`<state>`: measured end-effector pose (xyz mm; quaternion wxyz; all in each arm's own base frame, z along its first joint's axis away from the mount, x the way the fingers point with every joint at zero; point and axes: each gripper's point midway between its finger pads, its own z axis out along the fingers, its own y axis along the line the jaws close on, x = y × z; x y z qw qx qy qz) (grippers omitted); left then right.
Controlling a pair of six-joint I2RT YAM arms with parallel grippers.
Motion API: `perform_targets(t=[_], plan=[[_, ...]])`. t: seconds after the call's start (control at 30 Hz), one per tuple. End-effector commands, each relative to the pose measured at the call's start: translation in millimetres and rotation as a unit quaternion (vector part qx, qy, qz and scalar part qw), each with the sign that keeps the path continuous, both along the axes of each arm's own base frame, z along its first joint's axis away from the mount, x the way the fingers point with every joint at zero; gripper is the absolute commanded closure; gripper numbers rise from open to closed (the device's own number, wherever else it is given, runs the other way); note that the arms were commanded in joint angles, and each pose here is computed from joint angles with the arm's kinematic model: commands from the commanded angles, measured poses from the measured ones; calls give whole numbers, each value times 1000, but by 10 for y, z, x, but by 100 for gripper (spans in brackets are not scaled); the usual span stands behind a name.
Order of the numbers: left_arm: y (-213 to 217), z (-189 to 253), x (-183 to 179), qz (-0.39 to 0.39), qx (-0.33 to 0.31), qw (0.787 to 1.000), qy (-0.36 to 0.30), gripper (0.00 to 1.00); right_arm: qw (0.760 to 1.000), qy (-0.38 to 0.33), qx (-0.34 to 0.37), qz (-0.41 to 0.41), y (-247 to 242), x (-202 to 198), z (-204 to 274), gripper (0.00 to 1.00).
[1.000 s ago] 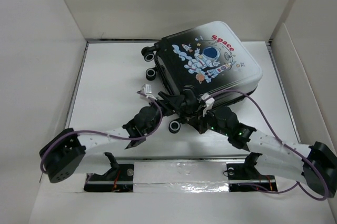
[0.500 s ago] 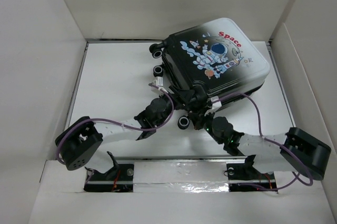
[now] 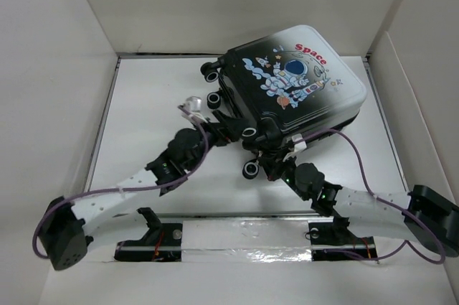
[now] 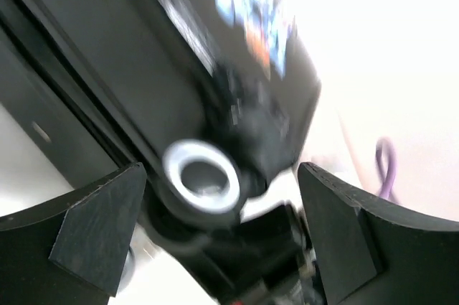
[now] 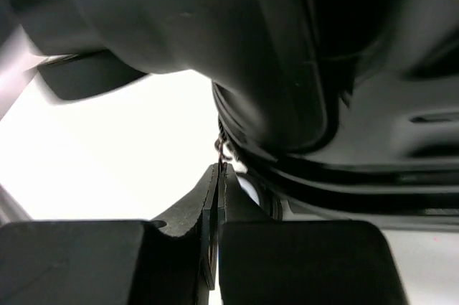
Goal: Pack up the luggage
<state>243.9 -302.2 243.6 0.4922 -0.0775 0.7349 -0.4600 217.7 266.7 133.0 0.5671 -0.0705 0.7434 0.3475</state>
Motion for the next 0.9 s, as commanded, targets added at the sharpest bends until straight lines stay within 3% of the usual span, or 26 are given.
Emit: perform_targets(t=[0.0,0.1,0.13,0.17,0.2,0.27,0.3,0.43,0.57,0.6,0.63,0.73,0.77,0.87], plan=[[561,466,311,69,-18,997,-42,16,996,-26,69,49,123,-168,445,100],[1240,392,768,149,-33,988,-39,18,996,-23,68,61,81,-244,427,100],[1235,447,804,115,-31,992,-47,19,996,-18,60,67,78,-270,389,100],[1488,493,999,143,-22,988,-53,21,996,-16,55,69,69,-284,364,100],[1539,213,1176,144,17,989,-13,22,996,-16,56,69,49,-296,352,100],[1527,395,1394,117,34,992,-23,27,996,-13,52,73,42,-316,320,100],[1584,155,1569,122,50,991,15,27,996,-12,51,75,44,-324,313,100],[1377,313,1928,60,99,993,-36,29,995,-8,51,84,50,-376,317,100],[1352,317,2153,46,236,963,-123,21,995,-12,50,87,44,-389,365,100],[1372,133,2196,37,263,959,-99,19,995,-13,49,89,45,-394,370,100],[1386,260,2280,33,272,956,-108,18,995,-12,48,89,43,-395,368,100],[1396,81,2415,10,317,945,-78,17,994,-12,48,95,54,-413,377,100],[1391,47,2431,6,322,944,-75,16,994,-12,46,98,62,-420,371,98],[1338,39,2513,-15,335,938,-87,15,993,-6,40,108,94,-442,361,67]])
